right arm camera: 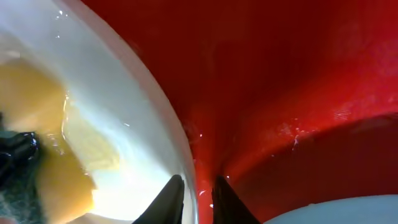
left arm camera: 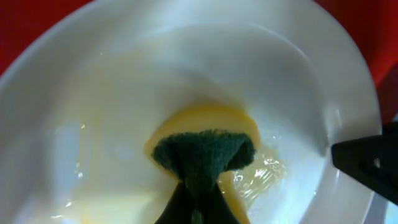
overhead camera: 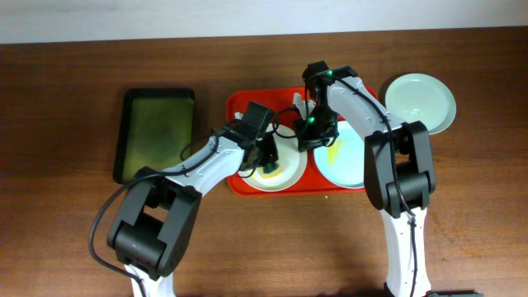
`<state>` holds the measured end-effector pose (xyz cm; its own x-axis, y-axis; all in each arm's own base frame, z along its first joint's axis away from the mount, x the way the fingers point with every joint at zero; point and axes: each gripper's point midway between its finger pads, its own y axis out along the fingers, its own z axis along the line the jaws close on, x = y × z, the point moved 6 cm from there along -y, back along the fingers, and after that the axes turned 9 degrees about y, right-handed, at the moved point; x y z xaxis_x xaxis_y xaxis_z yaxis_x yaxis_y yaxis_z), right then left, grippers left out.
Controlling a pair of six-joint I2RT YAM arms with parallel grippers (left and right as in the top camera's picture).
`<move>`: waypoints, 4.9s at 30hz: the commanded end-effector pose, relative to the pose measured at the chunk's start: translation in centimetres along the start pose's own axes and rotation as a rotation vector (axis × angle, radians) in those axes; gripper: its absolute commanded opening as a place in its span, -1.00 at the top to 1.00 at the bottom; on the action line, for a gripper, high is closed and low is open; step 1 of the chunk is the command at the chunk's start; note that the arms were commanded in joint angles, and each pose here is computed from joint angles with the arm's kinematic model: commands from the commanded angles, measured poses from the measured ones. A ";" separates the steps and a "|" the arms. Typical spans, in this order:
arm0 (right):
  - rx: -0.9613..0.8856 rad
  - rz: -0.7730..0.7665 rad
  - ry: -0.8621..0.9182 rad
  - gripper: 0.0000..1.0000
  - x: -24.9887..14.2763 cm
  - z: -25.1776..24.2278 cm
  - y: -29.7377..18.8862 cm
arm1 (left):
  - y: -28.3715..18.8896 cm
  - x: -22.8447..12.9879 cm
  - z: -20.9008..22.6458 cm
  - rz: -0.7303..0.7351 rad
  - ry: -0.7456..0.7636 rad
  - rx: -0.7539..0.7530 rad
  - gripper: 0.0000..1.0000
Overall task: Clean dirty plates on tray and stack at the side
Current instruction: 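Hold the white plate with the right gripper and scrub it with the sponge, then lift the white plate with the right gripper and stack it on the green plate, then move the right gripper to grip the light blue plate's rim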
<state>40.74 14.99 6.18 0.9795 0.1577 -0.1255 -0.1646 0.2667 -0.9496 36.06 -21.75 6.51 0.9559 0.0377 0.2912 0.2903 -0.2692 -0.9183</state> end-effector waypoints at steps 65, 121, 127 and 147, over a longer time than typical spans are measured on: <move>-1.304 -0.834 -0.041 0.92 -0.1 11.4 -18.3 | -19.7 -0.1 23.6 -0.080 -0.471 0.568 1.00; -0.023 -0.204 0.645 0.00 -8.6 -15.6 -6.8 | -19.1 0.2 23.1 -0.087 -0.474 0.498 1.00; -0.140 -0.194 0.684 -0.01 -9.1 -16.2 -6.3 | -19.1 0.2 23.1 -0.087 -0.474 0.498 1.00; -0.197 -0.257 0.480 0.08 -6.7 -11.2 -4.3 | -19.1 0.2 23.1 -0.086 -0.473 0.498 1.00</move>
<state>35.92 2.58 7.98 0.9302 -0.3667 -0.0131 0.0426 0.1432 -0.9888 31.82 5.61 17.73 0.8061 0.4967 0.3216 0.2355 0.2293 -0.9444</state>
